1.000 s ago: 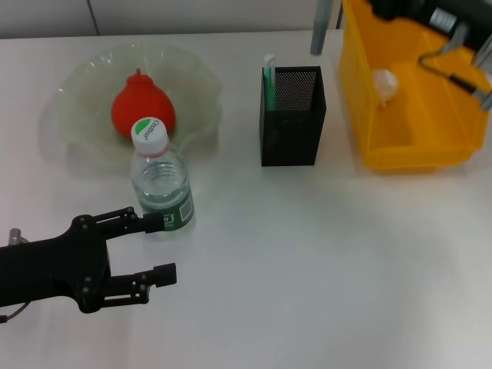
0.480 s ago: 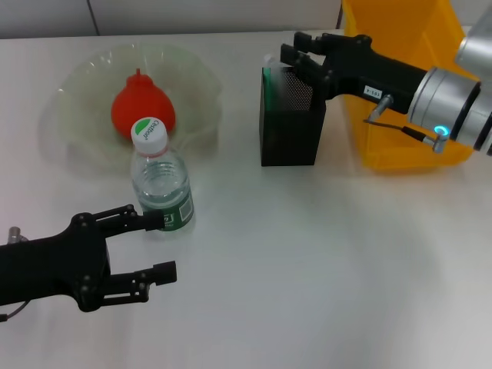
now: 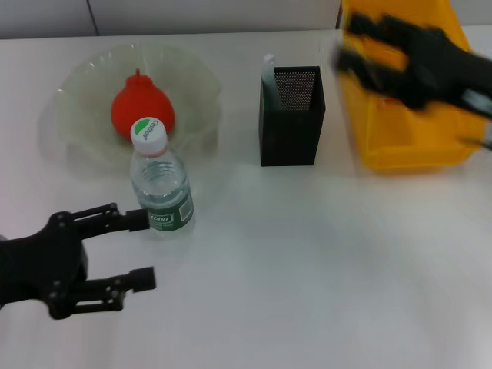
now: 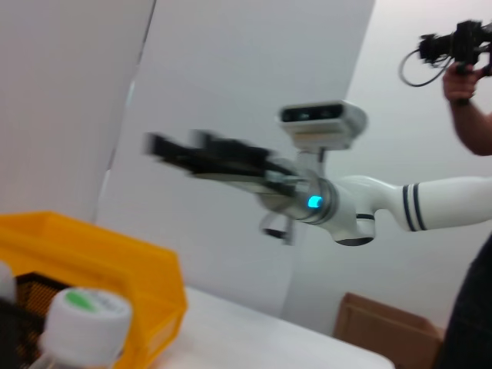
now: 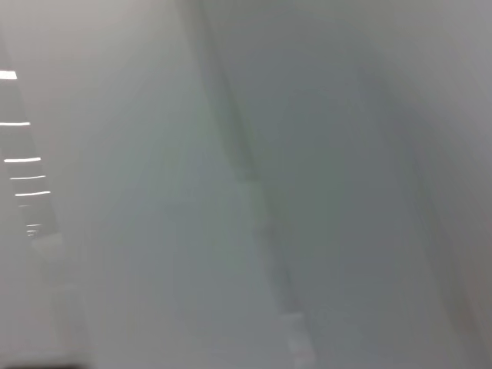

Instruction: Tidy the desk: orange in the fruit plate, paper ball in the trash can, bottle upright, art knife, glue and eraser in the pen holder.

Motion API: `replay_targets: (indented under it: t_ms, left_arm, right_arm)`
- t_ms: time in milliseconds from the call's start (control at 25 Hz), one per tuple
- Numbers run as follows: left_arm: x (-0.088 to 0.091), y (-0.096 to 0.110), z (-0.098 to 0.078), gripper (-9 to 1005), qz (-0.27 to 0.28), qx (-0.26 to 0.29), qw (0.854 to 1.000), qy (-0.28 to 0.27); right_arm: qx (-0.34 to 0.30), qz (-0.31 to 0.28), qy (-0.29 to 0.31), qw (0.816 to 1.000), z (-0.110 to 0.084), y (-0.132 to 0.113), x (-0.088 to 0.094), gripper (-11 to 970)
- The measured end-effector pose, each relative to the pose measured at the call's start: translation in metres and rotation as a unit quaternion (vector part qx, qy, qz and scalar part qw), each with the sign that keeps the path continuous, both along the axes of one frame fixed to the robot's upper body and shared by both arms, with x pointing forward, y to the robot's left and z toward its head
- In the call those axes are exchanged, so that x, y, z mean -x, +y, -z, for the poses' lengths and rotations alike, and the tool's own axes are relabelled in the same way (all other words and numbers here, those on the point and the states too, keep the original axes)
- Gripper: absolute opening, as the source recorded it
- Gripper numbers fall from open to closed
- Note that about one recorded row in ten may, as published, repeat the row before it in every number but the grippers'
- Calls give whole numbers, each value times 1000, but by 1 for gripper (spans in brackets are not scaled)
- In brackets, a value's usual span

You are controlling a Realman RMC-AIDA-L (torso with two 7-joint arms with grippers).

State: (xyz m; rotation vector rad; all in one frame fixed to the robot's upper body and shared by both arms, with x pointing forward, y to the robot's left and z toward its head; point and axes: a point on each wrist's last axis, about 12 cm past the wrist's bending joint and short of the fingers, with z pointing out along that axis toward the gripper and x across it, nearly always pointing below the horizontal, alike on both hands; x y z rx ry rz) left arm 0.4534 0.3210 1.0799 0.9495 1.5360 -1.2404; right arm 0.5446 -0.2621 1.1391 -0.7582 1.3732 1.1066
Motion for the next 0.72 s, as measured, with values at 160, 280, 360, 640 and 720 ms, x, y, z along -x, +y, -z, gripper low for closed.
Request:
replay_targets:
  t_ms: [160, 280, 360, 640, 720]
  left_arm:
    - [-3, 11, -10, 800, 14, -8, 1000, 4]
    - [-8, 11, -13, 800, 20, -12, 1000, 5]
    - [-9, 11, -13, 800, 21, -12, 1000, 6]
    - [-17, 6, -18, 800, 37, -17, 999, 14]
    - [-17, 5, -17, 800, 38, -17, 999, 15]
  right_arm:
    - [20, -176, -6, 984, 8, -20, 64, 684]
    - [22, -199, 12, 980, 33, -13, 84, 796]
    - [22, -194, 21, 980, 46, -7, 87, 796]
    - [25, -181, 26, 983, 59, 5, 87, 797]
    - [26, -181, 25, 983, 59, 5, 86, 797]
